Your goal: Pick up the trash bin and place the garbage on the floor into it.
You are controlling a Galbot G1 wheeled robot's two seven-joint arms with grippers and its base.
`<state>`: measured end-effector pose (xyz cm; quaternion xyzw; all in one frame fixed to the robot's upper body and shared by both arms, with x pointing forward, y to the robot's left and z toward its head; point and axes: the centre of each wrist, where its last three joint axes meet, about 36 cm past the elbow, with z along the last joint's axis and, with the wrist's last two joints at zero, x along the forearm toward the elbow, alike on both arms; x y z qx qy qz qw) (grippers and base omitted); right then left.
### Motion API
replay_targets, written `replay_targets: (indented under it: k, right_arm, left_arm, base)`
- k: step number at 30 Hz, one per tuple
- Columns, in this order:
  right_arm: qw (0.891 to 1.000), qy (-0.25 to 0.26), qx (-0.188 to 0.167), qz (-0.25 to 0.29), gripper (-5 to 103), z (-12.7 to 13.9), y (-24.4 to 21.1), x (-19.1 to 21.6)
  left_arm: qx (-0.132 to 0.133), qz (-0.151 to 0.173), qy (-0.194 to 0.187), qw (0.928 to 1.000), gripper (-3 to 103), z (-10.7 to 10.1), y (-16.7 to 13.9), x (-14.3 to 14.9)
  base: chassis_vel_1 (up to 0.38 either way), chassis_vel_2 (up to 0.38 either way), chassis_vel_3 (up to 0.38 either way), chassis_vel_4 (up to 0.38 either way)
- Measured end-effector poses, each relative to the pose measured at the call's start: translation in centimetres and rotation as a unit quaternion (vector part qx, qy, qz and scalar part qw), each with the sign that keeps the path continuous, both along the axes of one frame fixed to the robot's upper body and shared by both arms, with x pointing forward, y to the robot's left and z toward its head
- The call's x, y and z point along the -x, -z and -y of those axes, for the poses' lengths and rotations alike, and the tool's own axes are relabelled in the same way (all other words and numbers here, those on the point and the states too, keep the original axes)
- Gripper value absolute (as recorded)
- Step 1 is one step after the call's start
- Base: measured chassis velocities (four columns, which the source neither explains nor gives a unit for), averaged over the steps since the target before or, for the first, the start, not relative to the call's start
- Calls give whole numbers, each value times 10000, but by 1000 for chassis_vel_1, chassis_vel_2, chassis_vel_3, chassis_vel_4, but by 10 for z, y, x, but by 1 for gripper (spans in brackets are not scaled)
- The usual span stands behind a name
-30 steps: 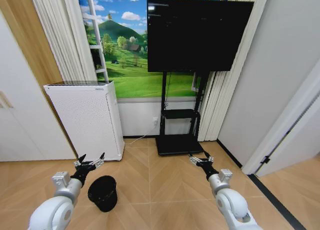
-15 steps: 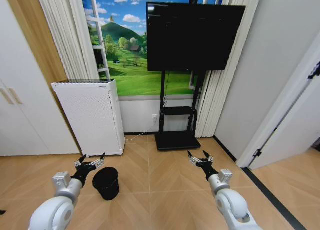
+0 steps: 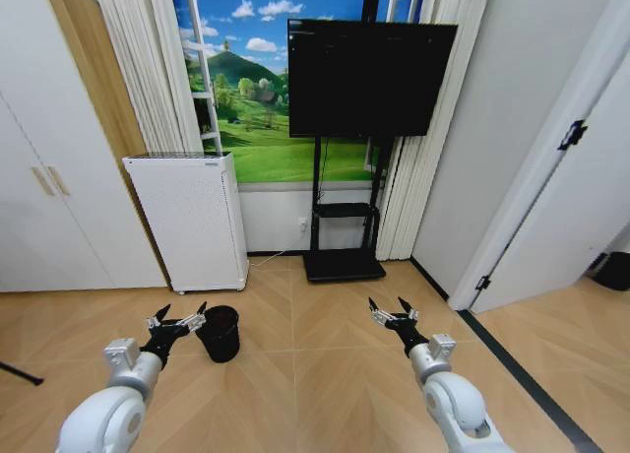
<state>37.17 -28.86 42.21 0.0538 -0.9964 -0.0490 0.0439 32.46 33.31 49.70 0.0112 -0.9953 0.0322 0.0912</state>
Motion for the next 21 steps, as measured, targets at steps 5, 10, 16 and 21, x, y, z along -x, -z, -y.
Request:
replay_targets:
  k: [5,10,16,21]
  right_arm:
    - [10000,1,5,-25,100,0,2,1]
    - [10000,3,16,-33,100,0,3,2]
    - [10000,27,28,-44,100,3,5,2]
    - [10000,36,20,-54,100,3,7,1]
  left_arm:
    - [19,4,7,10000,100,1,1,0]
    - [19,-4,12,10000,100,2,2,1]
    - [21,-1,24,10000,100,4,2,1]
    - [21,-2,19,10000,100,3,2,0]
  base:
    - [231,-217,-246,221]
    - [220,-218,-224,221]
    - [232,-231,-222,221]
    - [229,-227,-217,225]
